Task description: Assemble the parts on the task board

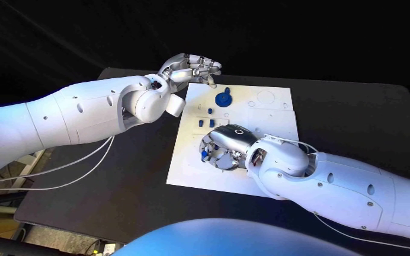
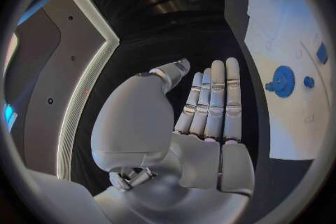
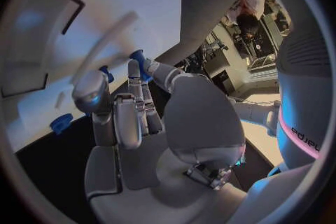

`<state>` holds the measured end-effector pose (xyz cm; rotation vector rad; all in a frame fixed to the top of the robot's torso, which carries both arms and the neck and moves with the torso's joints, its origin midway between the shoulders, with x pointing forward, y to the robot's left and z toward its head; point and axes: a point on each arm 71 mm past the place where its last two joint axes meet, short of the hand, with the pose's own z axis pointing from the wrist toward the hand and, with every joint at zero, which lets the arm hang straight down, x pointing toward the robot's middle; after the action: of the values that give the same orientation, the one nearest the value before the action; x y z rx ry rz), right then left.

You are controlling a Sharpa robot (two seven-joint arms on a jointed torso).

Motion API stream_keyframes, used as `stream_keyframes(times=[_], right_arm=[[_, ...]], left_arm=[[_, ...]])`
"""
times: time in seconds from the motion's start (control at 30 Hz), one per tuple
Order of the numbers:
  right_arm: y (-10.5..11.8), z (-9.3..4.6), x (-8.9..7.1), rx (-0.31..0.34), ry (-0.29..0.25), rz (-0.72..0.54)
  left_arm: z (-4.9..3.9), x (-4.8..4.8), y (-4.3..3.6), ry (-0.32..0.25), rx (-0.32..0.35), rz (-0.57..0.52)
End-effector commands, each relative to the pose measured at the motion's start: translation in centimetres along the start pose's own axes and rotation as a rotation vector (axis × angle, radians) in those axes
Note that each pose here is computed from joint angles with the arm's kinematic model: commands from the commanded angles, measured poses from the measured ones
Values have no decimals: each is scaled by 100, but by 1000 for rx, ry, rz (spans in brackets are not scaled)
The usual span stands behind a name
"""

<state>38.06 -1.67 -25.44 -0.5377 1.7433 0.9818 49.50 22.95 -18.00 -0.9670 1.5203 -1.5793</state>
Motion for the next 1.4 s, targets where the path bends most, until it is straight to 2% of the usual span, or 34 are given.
stream_keyframes(times=[0.03,0.23,0.5,0.9,1.1,1.2,1.3,1.4], right_arm=[[-39,-1,53,30,35,-28],[-41,-2,54,31,28,-27],[-52,-23,28,30,-8,-18],[-19,-101,-49,1,-102,20],[-30,-191,-107,-11,-151,47],[-28,-257,-169,-29,-194,90],[-54,-353,-264,-43,-236,165],[-176,-483,-376,-2,-249,272]], left_arm=[[3,25,-11,19,7,-8],[2,22,-11,18,7,-8],[0,16,-11,17,6,-7],[-4,7,-9,15,5,-6],[-9,-4,-10,12,5,-5],[-12,-10,-11,10,6,-4],[-14,-15,-10,9,6,-4],[-15,-22,-9,8,6,-4]])
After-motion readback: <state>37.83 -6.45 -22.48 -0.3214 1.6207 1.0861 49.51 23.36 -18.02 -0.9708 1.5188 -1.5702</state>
